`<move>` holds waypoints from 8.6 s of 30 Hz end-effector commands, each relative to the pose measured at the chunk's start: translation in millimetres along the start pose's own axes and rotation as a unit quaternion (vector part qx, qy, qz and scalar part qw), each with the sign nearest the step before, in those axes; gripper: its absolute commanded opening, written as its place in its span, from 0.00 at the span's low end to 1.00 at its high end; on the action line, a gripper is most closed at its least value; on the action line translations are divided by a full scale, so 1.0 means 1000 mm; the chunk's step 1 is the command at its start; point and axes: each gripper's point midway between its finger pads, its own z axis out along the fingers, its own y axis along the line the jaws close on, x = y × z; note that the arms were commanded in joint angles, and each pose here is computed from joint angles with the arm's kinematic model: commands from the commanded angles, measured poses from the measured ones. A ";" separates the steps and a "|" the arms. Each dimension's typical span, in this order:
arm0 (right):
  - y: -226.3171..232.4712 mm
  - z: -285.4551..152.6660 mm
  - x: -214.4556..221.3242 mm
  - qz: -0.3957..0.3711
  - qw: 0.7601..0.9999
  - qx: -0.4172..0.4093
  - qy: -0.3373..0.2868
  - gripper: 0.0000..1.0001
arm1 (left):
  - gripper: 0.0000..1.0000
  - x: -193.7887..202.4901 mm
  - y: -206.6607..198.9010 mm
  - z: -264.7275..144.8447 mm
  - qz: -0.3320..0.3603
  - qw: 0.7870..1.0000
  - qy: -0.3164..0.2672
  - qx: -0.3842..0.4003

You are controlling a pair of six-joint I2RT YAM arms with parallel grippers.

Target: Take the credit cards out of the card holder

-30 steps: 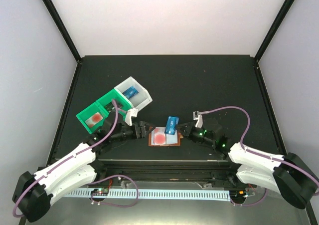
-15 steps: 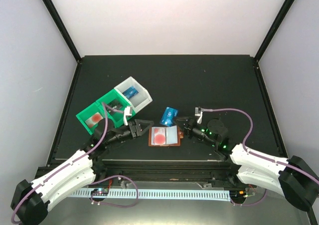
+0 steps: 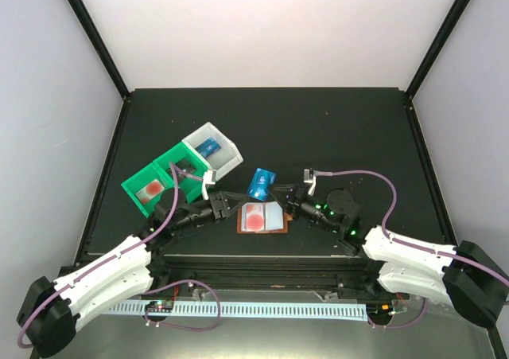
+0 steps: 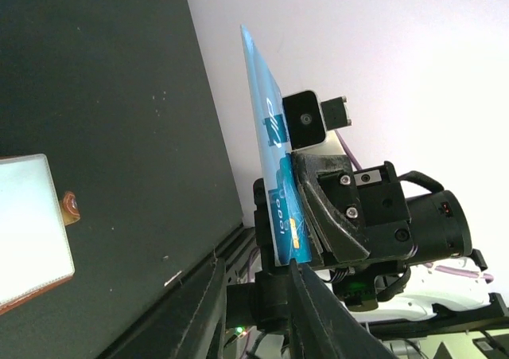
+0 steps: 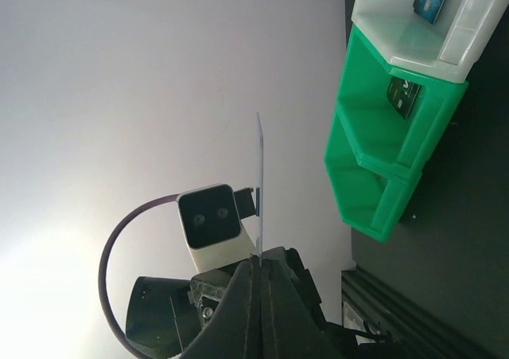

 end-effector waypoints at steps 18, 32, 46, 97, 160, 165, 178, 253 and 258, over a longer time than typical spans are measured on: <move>0.018 0.000 0.003 -0.022 0.999 -0.029 -0.008 0.01 | 0.11 -0.013 -0.036 0.002 0.012 0.998 -0.018 0.058; 0.009 -0.005 0.009 -0.057 0.998 -0.019 0.004 0.02 | 0.02 -0.019 -0.038 0.000 0.033 0.998 -0.033 0.049; 0.000 -0.020 0.006 -0.116 0.993 0.019 -0.007 0.43 | 0.02 -0.014 -0.041 -0.002 0.109 0.993 -0.014 0.039; 0.043 -0.056 0.004 -0.346 0.936 0.060 -0.004 1.00 | 0.02 -0.243 0.132 -0.045 0.143 0.884 0.066 -0.440; 0.053 -0.068 -0.018 -0.376 0.921 0.084 -0.058 1.00 | 0.20 -0.298 0.198 -0.053 0.113 0.814 0.038 -0.568; 0.045 -0.066 -0.016 -0.376 0.921 0.091 -0.047 1.00 | 0.35 -0.301 0.178 -0.052 0.115 0.827 0.022 -0.550; 0.023 -0.072 -0.016 -0.362 0.921 0.138 -0.034 1.00 | 0.81 -0.269 0.096 -0.043 0.129 0.890 -0.003 -0.438; -0.242 0.002 -0.002 -0.307 0.823 0.458 0.136 0.05 | 0.84 -0.006 0.078 -0.021 0.084 0.987 0.045 -0.127; -0.240 0.011 0.008 -0.285 0.849 0.419 0.148 0.03 | 0.85 -0.011 0.085 -0.010 0.075 0.988 0.031 -0.131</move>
